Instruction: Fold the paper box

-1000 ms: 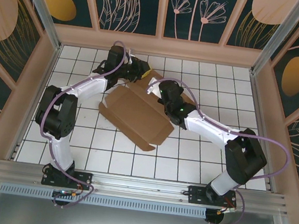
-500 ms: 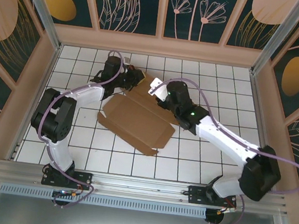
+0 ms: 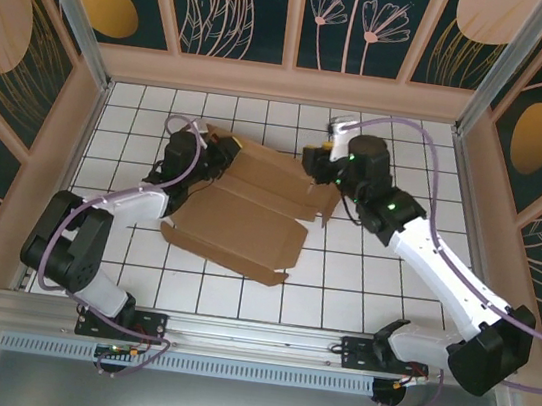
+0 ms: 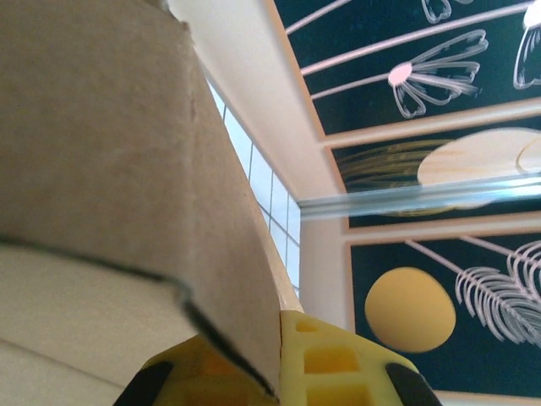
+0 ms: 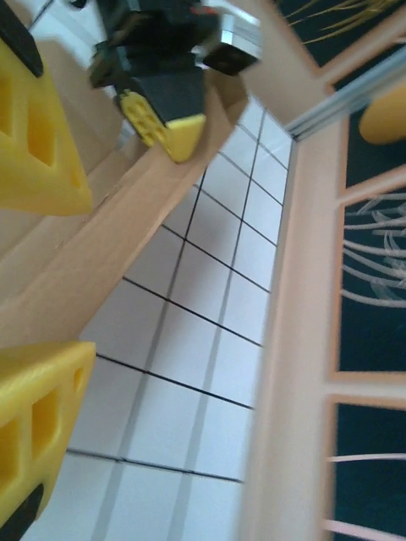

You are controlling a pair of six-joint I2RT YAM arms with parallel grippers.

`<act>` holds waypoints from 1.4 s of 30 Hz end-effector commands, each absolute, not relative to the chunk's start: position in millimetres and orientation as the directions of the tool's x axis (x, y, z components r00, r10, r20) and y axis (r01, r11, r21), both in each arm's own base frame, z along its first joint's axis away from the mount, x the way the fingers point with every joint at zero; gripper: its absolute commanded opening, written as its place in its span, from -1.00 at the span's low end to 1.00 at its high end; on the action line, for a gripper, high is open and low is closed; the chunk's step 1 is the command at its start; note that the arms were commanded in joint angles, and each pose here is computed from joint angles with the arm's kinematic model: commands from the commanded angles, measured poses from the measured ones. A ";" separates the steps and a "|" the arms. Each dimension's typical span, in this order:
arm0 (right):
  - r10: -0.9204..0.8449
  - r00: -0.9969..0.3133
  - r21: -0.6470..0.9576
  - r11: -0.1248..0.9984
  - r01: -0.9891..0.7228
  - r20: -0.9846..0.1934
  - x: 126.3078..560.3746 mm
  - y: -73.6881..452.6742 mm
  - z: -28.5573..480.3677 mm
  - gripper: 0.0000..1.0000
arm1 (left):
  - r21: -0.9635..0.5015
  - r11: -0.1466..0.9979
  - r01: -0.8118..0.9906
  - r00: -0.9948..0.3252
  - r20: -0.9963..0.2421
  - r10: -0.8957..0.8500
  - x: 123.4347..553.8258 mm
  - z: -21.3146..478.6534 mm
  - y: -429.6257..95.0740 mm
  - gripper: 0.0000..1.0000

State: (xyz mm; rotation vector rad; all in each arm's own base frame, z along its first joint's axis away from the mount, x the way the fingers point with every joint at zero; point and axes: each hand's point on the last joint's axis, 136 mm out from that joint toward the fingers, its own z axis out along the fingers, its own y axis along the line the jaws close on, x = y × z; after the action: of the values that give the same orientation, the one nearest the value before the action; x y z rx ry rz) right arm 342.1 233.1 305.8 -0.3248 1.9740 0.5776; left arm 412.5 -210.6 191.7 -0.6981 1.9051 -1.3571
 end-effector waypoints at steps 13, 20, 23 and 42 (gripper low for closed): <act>0.283 -0.841 0.584 0.810 -0.048 -0.462 354.7 236.7 212.7 0.18 | -0.962 0.274 -0.003 -0.431 -0.246 -0.868 374.3 198.6 -187.4 -1.00; 0.308 -0.853 0.581 0.814 0.006 -0.422 353.7 233.1 190.3 0.20 | -0.959 0.280 -0.035 -0.423 -0.239 -0.874 368.5 186.7 -181.3 -1.00; 0.304 -0.860 0.578 0.816 0.013 -0.410 353.6 234.0 184.7 0.23 | -0.959 0.280 -0.037 -0.422 -0.240 -0.875 367.8 187.3 -180.5 -1.00; 0.307 -0.889 0.740 0.671 -0.052 -0.341 365.2 280.1 185.6 -0.36 | -0.960 0.277 -0.033 -0.424 -0.238 -0.874 360.6 188.6 -177.3 -1.00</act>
State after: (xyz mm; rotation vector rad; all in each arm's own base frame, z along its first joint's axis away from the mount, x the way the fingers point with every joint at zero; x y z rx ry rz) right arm 363.5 277.8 176.5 0.2016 2.4944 1.0499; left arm 364.6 -177.9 187.0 -0.8507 1.7068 -1.2528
